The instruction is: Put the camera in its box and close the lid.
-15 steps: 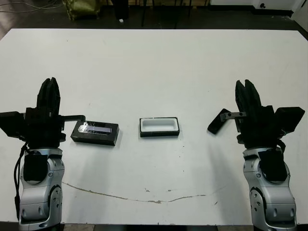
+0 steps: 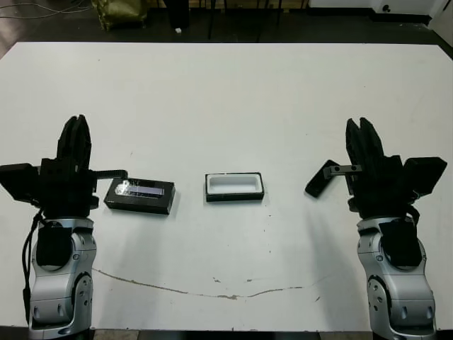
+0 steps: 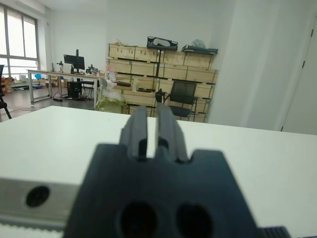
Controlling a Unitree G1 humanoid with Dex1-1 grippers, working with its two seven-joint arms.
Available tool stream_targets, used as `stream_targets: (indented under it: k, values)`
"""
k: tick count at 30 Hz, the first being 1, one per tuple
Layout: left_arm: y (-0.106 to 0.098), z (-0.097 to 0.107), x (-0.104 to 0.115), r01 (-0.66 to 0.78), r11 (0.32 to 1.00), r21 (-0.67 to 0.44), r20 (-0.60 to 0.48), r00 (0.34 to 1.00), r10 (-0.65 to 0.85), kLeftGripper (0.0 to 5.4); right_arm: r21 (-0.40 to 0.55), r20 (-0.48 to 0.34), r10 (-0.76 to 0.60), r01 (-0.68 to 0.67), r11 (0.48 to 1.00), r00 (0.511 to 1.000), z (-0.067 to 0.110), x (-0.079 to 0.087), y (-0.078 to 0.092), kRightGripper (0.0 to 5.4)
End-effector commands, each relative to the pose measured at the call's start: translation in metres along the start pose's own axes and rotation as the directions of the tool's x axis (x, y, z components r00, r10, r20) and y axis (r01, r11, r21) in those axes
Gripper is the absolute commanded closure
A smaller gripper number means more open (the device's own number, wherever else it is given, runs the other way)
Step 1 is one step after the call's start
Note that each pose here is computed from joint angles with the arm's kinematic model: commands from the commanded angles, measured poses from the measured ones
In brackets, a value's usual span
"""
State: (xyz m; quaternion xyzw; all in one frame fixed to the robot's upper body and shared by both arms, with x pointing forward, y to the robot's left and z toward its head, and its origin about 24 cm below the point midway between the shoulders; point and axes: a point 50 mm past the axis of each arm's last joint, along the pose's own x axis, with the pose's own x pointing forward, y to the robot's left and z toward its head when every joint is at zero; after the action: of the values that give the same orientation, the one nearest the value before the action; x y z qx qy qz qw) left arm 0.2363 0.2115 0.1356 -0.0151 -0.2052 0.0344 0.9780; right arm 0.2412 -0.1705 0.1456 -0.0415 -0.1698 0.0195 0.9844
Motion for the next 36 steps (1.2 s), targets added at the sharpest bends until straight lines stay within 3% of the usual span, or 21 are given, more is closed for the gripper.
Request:
stream_targets:
  k: [1,6,11,16,24,29,36]
  values:
    - [0.002,-0.005,-0.004,-0.009,1.0,0.02,-0.027,1.0,0.009,5.37,-0.022,-0.022,0.011,-0.011,1.0,1.0,0.0,0.001,-0.003,5.4]
    - [0.001,-0.005,-0.005,-0.01,1.0,0.008,-0.036,0.999,0.01,5.37,-0.127,-0.014,0.065,-0.067,0.99,0.998,0.012,0.017,-0.016,5.4]
    - [0.001,-0.004,-0.006,-0.012,1.0,0.013,-0.029,0.999,0.013,5.37,-0.288,-0.036,0.1,-0.106,0.952,0.994,0.024,0.053,-0.041,5.4]
    - [0.002,-0.004,-0.006,-0.006,1.0,0.015,-0.027,1.0,0.006,5.37,-0.453,-0.087,0.107,-0.135,0.881,0.99,0.034,0.083,-0.059,5.4]
    - [0.002,-0.005,-0.006,-0.002,1.0,0.021,-0.027,1.0,0.003,5.37,-0.617,-0.175,0.181,-0.251,0.746,0.968,0.033,0.111,-0.077,5.4]
    - [0.001,-0.004,-0.007,-0.011,1.0,0.014,-0.034,0.999,0.011,5.37,-0.652,-0.338,0.218,-0.395,0.647,0.915,0.022,0.128,-0.08,5.4]
    - [0.001,-0.005,-0.008,-0.018,1.0,0.022,-0.029,0.999,0.018,5.37,-0.581,-0.58,0.313,-0.651,0.488,0.752,-0.002,0.141,-0.074,5.4]
